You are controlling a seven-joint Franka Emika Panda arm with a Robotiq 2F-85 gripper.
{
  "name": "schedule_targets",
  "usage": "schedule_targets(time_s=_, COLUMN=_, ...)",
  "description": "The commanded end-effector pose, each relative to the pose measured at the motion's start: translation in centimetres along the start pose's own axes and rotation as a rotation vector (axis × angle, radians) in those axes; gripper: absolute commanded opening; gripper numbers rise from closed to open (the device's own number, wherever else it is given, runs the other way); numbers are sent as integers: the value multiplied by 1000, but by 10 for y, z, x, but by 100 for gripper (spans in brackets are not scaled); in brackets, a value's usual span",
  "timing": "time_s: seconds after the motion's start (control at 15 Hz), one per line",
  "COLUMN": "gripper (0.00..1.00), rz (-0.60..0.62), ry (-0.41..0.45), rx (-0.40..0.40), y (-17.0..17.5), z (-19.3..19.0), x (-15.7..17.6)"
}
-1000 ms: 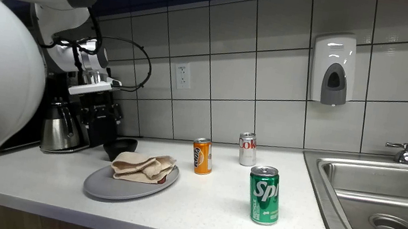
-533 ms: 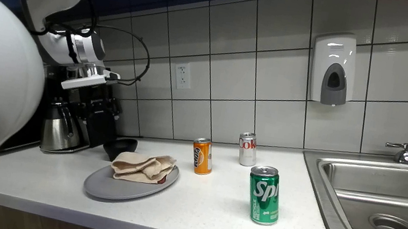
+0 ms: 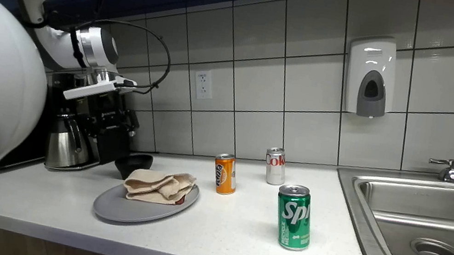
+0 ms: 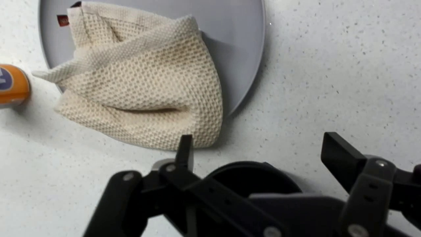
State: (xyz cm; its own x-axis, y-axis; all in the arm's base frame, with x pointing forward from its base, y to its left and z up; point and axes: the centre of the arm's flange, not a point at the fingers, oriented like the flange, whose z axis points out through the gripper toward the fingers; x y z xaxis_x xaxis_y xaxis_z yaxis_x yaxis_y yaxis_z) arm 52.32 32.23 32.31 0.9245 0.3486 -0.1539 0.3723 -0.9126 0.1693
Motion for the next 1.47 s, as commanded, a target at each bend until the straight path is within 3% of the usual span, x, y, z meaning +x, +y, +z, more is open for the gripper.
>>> schedule_targets(time_s=0.0, gripper=100, rz=48, ry=-15, rx=14, y=20, z=11, x=-40)
schedule_targets(time_s=0.67, gripper=100, rz=84, ry=-92, rx=17, y=51, z=64, x=-54)
schedule_targets(time_s=1.4, gripper=100, rz=114, ry=-114, rx=37, y=72, z=98, x=-49)
